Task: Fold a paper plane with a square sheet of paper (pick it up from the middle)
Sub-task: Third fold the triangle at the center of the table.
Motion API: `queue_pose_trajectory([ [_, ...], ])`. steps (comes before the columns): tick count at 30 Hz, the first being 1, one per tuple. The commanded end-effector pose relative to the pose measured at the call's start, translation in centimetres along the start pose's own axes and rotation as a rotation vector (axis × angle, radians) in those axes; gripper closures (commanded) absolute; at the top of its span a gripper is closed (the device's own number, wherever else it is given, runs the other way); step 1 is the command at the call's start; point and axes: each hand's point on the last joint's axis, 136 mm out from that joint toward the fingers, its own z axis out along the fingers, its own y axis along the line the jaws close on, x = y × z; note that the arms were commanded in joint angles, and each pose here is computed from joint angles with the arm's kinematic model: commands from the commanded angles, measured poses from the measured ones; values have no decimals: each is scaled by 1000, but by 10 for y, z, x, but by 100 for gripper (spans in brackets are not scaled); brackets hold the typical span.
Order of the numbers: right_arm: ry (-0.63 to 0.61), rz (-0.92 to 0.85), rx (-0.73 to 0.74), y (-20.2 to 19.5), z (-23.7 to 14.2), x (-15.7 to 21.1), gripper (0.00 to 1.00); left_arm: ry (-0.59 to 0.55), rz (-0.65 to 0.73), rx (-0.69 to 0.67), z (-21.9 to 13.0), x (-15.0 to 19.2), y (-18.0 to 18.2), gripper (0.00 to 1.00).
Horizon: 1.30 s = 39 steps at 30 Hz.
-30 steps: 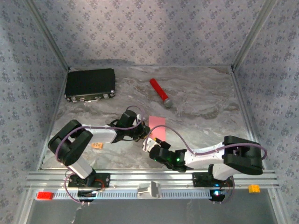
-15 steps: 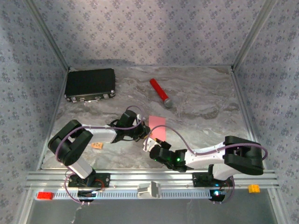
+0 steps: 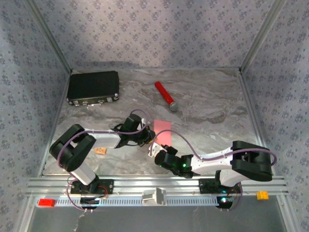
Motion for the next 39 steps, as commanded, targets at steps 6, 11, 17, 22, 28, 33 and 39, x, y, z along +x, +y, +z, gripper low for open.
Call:
queue_pose_trajectory([
  [6,4,60,7,-7,-3,-3,92,-34,23,22,-10,-7,-15,75],
  [11,17,134,-67,-4,-3,-1,92,-104,37,-42,-27,-14,-9,49],
  [17,14,335,-227,-3,-2,-7,96,-177,74,-126,-51,-24,-2,42],
  [22,41,503,-404,-4,-2,-17,96,-181,91,-128,-56,-25,-3,43],
  [28,99,653,-536,-8,-1,-17,96,-186,98,-120,-57,-27,-8,47],
  [33,134,759,-606,-9,2,-10,98,-182,108,-118,-56,-29,-12,55],
  [39,125,849,-663,-6,2,-8,98,-145,138,-93,-49,-30,-24,62],
])
